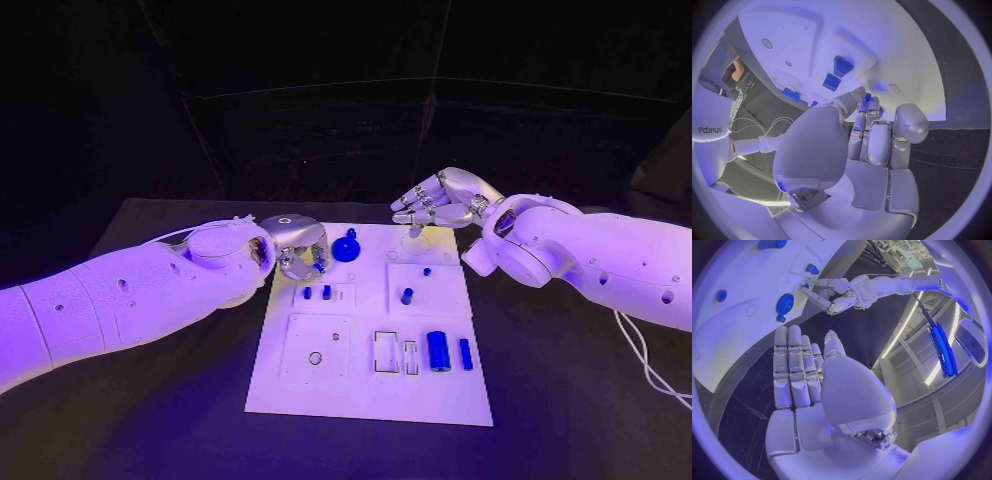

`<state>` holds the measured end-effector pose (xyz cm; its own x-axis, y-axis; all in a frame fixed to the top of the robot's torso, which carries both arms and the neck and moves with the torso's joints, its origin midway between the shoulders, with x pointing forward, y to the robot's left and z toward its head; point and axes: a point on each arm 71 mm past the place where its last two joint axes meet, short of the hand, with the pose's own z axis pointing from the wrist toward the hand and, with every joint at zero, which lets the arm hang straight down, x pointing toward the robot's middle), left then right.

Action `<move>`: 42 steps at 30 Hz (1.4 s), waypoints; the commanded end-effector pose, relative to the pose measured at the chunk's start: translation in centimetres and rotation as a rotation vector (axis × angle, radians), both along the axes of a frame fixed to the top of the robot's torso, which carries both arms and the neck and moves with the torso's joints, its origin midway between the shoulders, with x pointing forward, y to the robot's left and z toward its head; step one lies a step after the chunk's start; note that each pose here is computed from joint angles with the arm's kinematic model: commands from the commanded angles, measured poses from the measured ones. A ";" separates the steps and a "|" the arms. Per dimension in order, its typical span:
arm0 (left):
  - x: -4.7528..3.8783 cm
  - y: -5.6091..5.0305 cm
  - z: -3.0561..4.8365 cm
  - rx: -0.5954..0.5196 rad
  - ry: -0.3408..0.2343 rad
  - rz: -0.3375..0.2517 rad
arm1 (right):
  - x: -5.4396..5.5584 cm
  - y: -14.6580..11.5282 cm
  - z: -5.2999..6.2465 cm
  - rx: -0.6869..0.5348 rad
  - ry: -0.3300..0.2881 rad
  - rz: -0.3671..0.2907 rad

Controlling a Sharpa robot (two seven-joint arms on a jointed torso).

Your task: Assemble the parts on the task board

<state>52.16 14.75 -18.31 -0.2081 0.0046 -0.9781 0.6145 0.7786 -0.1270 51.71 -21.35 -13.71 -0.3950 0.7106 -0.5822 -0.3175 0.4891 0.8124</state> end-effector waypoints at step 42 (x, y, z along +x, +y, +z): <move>-0.59 -0.5 0.31 -0.035 0.001 -0.055 | 0.0 0.1 0.2 0.004 -0.008 0.007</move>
